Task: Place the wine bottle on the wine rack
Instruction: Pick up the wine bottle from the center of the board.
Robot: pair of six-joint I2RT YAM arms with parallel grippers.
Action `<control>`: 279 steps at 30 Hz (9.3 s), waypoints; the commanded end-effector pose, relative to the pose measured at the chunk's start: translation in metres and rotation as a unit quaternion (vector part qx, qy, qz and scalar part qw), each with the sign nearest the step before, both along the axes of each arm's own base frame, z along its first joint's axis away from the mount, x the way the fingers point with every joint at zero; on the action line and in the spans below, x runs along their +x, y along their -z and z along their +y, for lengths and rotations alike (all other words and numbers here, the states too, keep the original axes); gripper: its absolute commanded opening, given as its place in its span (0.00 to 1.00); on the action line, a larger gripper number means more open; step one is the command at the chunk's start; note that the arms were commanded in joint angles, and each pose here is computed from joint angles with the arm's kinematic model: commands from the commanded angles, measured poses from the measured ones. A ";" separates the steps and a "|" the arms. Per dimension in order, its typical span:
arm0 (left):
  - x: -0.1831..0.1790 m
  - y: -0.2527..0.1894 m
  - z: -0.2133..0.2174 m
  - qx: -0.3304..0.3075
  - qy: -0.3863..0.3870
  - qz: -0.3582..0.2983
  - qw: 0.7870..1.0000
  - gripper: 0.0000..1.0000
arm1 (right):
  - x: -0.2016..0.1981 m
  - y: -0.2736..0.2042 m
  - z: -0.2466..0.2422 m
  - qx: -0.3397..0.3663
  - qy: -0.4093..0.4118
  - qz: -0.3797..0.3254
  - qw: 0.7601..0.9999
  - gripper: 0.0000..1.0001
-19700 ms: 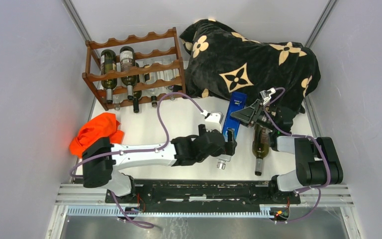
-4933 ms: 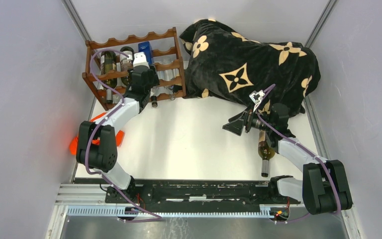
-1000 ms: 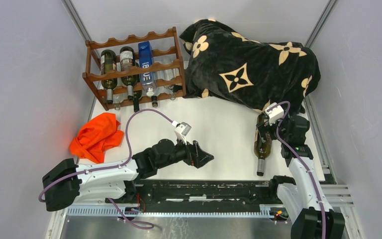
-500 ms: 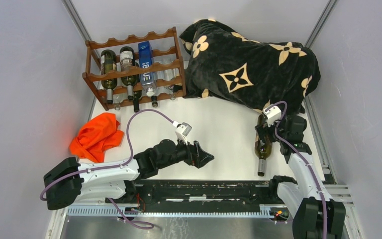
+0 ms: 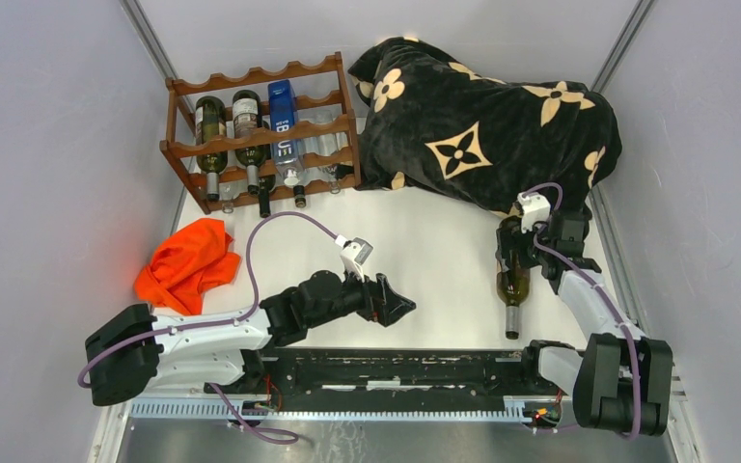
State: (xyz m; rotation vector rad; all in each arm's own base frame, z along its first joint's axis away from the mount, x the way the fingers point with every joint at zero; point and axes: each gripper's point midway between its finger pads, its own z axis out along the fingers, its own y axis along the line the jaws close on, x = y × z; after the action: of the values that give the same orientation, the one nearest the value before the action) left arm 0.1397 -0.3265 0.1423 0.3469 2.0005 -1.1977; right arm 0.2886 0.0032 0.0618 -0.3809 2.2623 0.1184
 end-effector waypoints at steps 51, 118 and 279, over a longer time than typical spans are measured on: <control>0.005 -0.004 -0.070 -0.041 -0.044 0.020 0.998 1.00 | -0.033 -0.023 0.117 0.423 -0.048 0.075 0.902 0.11; -0.001 -0.043 -0.095 -0.205 -0.041 0.070 0.975 1.00 | -0.032 -0.113 0.136 0.585 -0.053 -0.003 0.809 0.03; 0.005 0.024 -0.114 0.080 -0.085 -0.067 0.991 0.41 | -0.031 -0.108 0.127 0.594 -0.067 0.052 0.800 0.13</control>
State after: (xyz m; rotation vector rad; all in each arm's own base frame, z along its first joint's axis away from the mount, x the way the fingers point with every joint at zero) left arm 0.1385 -0.4331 0.1031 0.3845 2.0199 -0.8685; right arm 0.2572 0.1292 0.1515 0.2400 1.8610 1.5487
